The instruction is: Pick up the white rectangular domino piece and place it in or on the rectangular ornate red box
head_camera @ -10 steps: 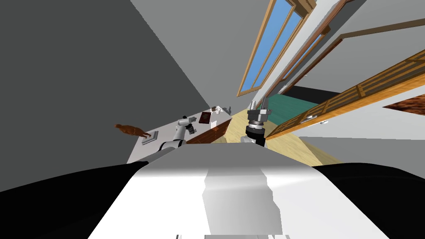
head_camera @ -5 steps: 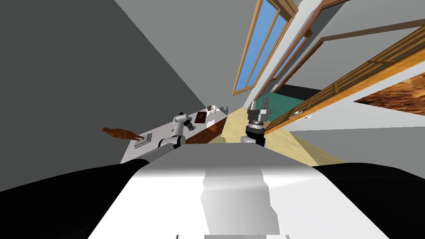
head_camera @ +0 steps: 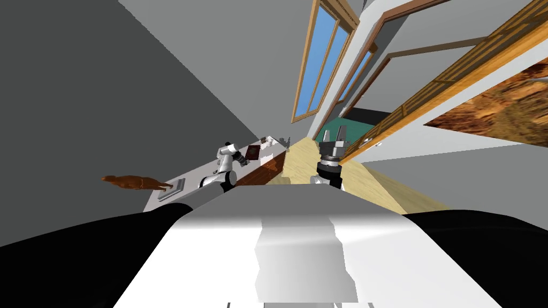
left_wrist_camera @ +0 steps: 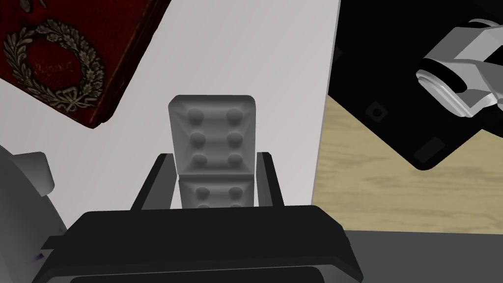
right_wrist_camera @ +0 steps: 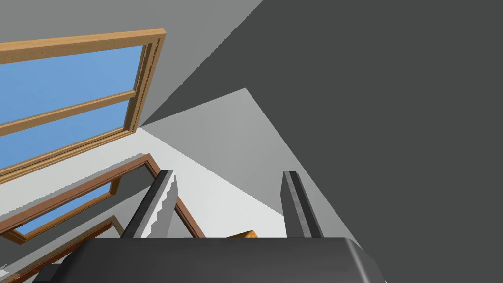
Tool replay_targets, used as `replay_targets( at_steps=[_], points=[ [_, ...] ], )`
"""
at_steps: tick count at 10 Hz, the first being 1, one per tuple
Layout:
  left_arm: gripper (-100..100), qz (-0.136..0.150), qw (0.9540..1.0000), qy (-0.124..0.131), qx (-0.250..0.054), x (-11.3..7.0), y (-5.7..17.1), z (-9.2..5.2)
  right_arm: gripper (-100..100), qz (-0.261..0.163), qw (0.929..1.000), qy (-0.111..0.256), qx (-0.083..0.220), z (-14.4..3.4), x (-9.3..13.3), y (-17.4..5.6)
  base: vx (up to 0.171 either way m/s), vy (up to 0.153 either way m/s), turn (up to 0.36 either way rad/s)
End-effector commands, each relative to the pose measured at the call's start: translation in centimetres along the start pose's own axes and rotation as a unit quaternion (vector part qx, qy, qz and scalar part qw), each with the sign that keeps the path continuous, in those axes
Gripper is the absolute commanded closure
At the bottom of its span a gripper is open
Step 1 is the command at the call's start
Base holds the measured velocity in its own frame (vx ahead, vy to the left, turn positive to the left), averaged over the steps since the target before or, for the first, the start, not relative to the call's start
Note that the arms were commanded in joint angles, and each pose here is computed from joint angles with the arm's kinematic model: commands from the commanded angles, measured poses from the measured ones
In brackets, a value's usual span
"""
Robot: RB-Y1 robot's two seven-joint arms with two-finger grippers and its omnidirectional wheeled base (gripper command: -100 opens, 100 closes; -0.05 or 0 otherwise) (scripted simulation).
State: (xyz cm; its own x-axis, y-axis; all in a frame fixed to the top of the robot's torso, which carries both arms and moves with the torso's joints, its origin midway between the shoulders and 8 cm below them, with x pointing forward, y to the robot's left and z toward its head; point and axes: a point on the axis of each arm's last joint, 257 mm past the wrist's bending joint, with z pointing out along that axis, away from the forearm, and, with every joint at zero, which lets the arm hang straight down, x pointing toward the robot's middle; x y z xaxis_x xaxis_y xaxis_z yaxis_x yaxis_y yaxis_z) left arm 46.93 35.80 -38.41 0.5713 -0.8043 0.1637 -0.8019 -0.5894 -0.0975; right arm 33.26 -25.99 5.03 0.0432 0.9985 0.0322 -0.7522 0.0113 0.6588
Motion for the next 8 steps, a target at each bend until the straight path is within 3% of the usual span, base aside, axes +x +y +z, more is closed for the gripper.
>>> replay_targets(
  at_steps=[1,4,8],
  points=[
    [100,-0.020,0.9998,0.006,0.001,-0.8,-1.0,-0.7,0,0.000,1.0000,0.000,0.000,0.0,0.0,0.0,0.017,-0.092,-0.193],
    [100,-0.058,0.9983,0.012,0.002,-3.0,-2.6,-2.0,0,0.000,1.0000,0.000,0.000,0.0,0.0,0.0,0.026,-0.081,-0.187],
    [100,-0.108,0.9941,0.009,0.000,-7.4,-4.1,-3.5,0,0.000,1.0000,0.000,0.000,0.0,0.0,0.0,0.059,-0.062,-0.243]
  ],
)
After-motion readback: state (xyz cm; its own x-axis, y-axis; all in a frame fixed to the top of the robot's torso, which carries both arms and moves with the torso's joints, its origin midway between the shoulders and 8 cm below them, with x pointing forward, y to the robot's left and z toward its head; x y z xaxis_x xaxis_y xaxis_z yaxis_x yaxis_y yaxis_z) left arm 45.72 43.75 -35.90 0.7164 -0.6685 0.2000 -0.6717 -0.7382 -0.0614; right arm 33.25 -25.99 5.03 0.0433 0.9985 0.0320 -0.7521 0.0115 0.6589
